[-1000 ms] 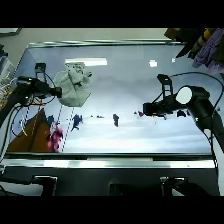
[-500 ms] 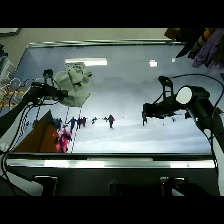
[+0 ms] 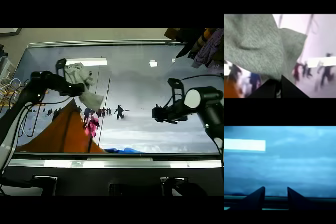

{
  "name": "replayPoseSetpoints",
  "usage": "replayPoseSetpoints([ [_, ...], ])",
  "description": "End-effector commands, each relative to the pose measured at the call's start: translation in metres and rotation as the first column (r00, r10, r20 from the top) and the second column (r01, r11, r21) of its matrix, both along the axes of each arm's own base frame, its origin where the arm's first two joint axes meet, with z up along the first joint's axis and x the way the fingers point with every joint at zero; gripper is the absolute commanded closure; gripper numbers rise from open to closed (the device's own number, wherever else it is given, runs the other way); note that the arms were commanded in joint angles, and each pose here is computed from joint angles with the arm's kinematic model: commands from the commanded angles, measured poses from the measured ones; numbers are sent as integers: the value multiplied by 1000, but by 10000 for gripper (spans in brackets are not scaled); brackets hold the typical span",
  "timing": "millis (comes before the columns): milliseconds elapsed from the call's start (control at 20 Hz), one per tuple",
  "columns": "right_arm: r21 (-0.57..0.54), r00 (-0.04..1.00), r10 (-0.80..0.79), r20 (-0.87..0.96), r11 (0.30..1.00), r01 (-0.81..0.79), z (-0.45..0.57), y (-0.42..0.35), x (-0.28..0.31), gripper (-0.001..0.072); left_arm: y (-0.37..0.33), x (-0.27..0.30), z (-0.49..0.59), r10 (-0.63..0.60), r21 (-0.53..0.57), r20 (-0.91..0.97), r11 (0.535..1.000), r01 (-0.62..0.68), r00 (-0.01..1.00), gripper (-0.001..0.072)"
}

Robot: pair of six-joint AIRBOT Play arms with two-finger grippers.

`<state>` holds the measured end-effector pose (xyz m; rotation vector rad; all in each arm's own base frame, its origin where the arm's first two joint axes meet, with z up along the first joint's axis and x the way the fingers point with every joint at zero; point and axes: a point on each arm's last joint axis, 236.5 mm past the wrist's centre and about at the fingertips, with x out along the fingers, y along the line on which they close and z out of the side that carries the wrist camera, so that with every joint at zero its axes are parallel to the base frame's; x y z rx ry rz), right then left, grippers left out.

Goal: Fold the clothes and pants, and hang the long-sleeved shirts on hangers.

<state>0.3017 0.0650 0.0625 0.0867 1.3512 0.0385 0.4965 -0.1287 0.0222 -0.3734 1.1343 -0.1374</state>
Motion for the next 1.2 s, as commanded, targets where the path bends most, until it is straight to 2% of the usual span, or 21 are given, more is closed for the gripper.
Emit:
replayPoseSetpoints([
  [0, -206, 999, -17, 39, 978, 25, 34, -56, -31, 367, -129, -55, 15, -138, -145, -62, 981, 128, 988, 693],
  [100, -249, 995, -35, 97, 967, 58, 57, -73, -47, 345, -198, -84, 3, -188, -185, -76, 968, 172, 979, 693],
  [250, -261, 977, -39, 207, 961, 94, 85, -85, -61, 346, -272, -121, -31, -193, -238, -127, 958, 159, 973, 693],
  [450, -281, 969, 37, 243, 959, 34, 99, -87, -75, 373, -300, -146, -69, -198, -230, -195, 961, 152, 961, 686],
  [500, -274, 971, 33, 236, 961, 34, 99, -86, -78, 373, -298, -144, -65, -195, -232, -192, 961, 149, 962, 621],
  [600, -190, 965, -65, 253, 975, 115, 97, -77, -77, 369, -284, -133, -44, -177, -243, -171, 961, 133, 969, 296],
  [650, -115, 953, -132, 274, 979, 169, 98, -67, -71, 344, -273, -125, -27, -180, -244, -148, 959, 141, 973, 186],
  [700, -32, 937, -186, 295, 978, 204, 100, -55, -63, 254, -256, -117, -7, -187, -238, -117, 959, 155, 975, 158],
  [750, 52, 919, -241, 311, 970, 236, 103, -42, -52, 222, -235, -110, 14, -192, -222, -87, 960, 169, 978, 158],
  [850, 199, 886, -347, 307, 934, 297, 111, -25, -28, 223, -173, -97, 55, -167, -147, -30, 976, 161, 986, 159],
  [950, 364, 870, -417, 262, 878, 312, 129, -15, 6, 224, -100, -90, 93, -97, -47, 23, 994, 98, 995, 160],
  [1050, 492, 897, -375, 232, 841, 225, 138, -16, 42, 224, -29, -91, 128, 6, 28, 76, 1000, -8, 997, 161],
  [1150, 539, 948, -267, 172, 831, 137, 111, -24, 58, 224, 30, -97, 154, 112, 81, 123, 989, -123, 986, 162],
])
